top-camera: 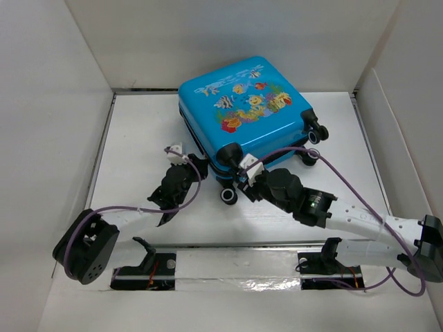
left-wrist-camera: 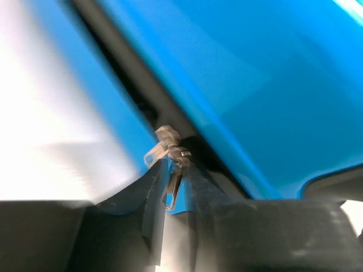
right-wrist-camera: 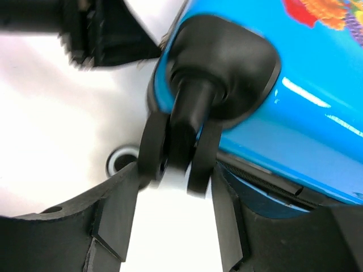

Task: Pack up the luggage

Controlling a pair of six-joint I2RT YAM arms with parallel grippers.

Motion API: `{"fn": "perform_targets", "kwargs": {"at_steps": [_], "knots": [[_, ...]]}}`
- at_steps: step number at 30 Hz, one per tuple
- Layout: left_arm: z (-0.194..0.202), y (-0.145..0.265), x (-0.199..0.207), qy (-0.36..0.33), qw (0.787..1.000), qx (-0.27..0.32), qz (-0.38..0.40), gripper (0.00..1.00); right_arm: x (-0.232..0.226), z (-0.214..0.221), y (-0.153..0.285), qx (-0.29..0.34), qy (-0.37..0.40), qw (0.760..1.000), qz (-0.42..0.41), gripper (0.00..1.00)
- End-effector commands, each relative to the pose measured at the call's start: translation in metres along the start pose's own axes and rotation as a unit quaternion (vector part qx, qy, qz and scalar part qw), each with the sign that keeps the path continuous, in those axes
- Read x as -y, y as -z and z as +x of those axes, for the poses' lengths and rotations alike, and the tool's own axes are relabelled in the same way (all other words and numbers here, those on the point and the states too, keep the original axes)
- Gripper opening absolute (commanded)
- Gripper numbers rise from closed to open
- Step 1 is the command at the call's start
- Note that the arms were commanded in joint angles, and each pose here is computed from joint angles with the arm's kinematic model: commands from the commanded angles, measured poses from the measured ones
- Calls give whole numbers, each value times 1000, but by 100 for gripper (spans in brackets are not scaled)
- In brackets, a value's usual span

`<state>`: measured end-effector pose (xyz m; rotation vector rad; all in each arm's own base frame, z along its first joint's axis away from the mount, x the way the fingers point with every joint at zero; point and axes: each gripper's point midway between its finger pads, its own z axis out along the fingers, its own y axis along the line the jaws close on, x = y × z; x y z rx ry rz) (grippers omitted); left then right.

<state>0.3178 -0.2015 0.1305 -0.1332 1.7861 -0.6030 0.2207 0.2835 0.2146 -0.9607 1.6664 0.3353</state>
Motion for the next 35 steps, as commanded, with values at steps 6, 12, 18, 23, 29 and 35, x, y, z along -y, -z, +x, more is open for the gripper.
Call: {"fn": "perform_targets", "kwargs": {"at_steps": [6, 12, 18, 23, 29, 35], "knots": [[-110, 49, -40, 95, 978, 159, -97, 73, -94, -57, 8, 82, 20, 979, -183, 0], [-171, 110, 9, 150, 966, 211, 13, 99, -143, -110, -4, 130, 42, 964, -229, 0], [-200, 141, 31, 165, 960, 218, 59, 99, -157, -158, -5, 169, 60, 956, -231, 53], [-208, 162, 40, 142, 968, 196, 68, 99, -94, -161, 20, 169, 49, 978, -108, 76], [-228, 208, 41, 119, 961, 230, 93, 99, 23, -116, 83, 138, 3, 983, 117, 100], [-232, 224, 36, 86, 963, 240, 85, 99, 78, -82, 125, 179, -61, 966, 178, 100]]}}
